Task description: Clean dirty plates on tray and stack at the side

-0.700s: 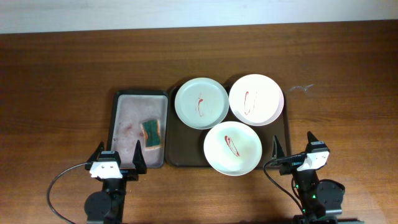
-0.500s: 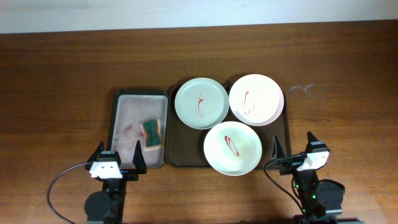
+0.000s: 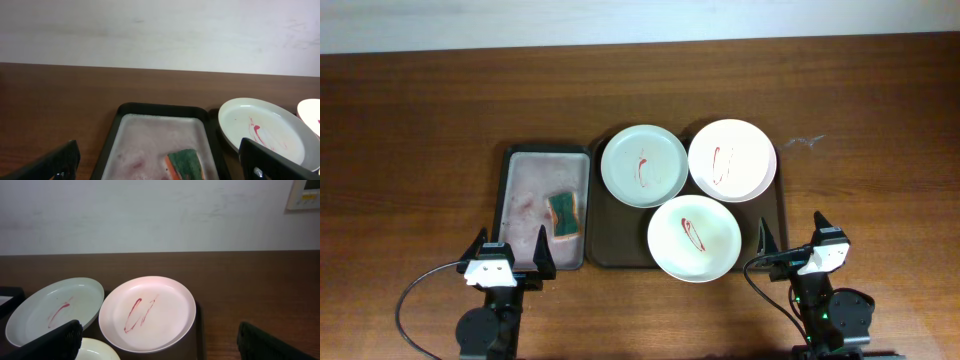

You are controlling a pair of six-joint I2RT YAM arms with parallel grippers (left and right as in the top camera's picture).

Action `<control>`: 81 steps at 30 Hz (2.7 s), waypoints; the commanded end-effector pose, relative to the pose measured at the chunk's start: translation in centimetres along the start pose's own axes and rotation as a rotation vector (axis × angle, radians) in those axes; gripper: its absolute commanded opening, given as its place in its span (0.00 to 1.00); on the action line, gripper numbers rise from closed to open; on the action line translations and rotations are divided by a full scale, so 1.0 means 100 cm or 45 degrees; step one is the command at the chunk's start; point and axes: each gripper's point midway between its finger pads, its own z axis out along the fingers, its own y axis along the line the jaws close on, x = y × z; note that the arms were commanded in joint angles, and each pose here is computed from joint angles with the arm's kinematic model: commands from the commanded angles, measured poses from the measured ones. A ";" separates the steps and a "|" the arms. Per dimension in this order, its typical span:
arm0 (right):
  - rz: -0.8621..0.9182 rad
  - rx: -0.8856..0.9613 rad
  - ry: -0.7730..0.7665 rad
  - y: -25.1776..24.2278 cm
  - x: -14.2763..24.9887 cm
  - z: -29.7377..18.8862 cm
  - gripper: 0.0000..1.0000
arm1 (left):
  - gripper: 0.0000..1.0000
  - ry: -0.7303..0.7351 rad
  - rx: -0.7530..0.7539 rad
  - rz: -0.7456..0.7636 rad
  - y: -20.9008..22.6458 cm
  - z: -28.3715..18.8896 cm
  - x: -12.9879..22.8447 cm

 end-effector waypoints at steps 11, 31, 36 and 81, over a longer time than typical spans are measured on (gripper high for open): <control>-0.009 -0.019 0.006 0.003 0.002 0.000 0.99 | 0.99 0.002 0.008 0.020 -0.001 0.000 0.002; 0.120 -0.012 0.287 0.007 -0.009 0.001 0.99 | 0.99 0.318 -0.072 0.038 0.004 0.014 -0.027; 0.171 -0.056 0.622 0.016 -0.017 0.023 0.99 | 0.99 0.660 -0.084 0.053 0.001 0.045 -0.033; 0.350 -0.148 1.569 0.038 0.048 0.043 0.85 | 0.00 1.723 0.092 0.048 -0.046 0.089 0.143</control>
